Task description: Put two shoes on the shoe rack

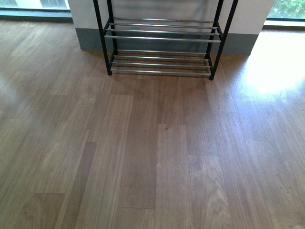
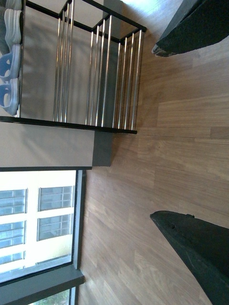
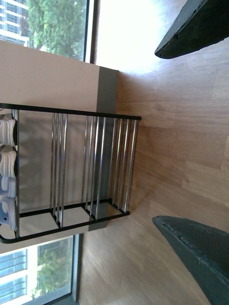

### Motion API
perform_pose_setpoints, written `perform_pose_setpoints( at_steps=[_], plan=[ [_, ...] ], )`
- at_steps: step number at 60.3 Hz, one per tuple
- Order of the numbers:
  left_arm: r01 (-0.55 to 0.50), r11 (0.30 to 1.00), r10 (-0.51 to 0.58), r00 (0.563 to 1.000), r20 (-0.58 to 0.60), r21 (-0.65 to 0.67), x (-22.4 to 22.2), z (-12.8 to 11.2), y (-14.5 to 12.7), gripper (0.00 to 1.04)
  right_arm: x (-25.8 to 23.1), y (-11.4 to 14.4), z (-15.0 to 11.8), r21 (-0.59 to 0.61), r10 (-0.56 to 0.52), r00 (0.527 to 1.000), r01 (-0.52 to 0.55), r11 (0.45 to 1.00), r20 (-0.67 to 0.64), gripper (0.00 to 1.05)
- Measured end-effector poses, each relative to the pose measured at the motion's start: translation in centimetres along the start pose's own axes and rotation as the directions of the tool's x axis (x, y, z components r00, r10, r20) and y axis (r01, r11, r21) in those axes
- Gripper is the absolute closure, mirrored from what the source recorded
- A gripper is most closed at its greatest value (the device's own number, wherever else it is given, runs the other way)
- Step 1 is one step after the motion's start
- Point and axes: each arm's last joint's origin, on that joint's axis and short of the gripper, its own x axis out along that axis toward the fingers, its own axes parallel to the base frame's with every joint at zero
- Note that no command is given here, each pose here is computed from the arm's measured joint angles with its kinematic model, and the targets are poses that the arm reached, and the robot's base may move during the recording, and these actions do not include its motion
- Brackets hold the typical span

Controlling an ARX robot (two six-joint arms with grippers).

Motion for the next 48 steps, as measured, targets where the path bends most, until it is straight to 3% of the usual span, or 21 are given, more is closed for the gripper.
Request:
perform_pose_setpoints(
  at_steps=[48],
  plan=[
    [0.000,1.000,0.000,1.000,0.000,0.000,0.00,0.00,0.00,0.09,0.00,0.00,0.00,0.000,0.000,1.000,0.000,1.000,0.000,0.09]
  ],
)
